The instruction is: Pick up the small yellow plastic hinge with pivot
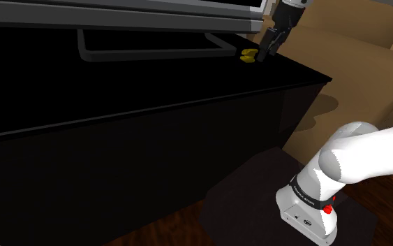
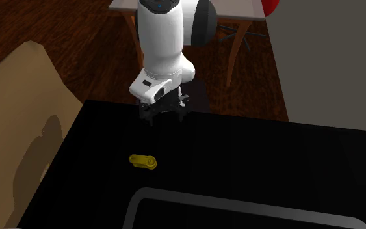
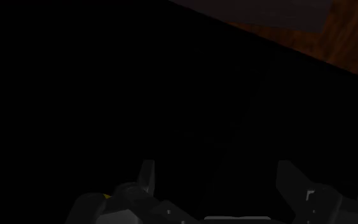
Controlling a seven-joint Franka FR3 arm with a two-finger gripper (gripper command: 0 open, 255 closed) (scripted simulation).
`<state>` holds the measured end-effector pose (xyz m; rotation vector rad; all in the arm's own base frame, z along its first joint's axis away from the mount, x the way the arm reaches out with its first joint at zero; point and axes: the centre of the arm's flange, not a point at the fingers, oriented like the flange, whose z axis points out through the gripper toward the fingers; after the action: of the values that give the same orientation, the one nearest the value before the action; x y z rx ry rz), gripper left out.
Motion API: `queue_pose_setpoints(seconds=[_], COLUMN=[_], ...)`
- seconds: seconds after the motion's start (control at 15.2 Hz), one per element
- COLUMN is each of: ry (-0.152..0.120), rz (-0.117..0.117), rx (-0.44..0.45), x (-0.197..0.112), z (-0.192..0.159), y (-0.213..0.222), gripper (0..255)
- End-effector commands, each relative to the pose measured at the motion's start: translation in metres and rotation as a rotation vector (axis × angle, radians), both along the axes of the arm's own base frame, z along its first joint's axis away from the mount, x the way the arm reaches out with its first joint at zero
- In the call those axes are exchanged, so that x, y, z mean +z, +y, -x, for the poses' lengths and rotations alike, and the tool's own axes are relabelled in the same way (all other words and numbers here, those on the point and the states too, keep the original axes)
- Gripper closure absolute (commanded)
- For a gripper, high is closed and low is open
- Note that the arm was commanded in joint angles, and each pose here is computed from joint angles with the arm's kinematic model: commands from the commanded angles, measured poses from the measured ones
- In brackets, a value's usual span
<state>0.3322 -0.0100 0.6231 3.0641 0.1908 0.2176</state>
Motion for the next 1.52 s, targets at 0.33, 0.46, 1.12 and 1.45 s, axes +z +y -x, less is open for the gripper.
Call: queue_pose_setpoints(seconds=[0.33, 0.46, 1.12, 1.45], ry=[0.064, 0.089, 0.141, 0.141], rz=[0.053, 0.074, 0.117, 0.117], rx=[0.53, 0.742, 1.174, 1.173], x=[0.0, -0.001, -0.029, -0.043], z=[-0.046, -0.071, -0.128, -0.128], y=[-0.054, -0.068, -0.078, -0.078], gripper=[0, 0, 0, 255])
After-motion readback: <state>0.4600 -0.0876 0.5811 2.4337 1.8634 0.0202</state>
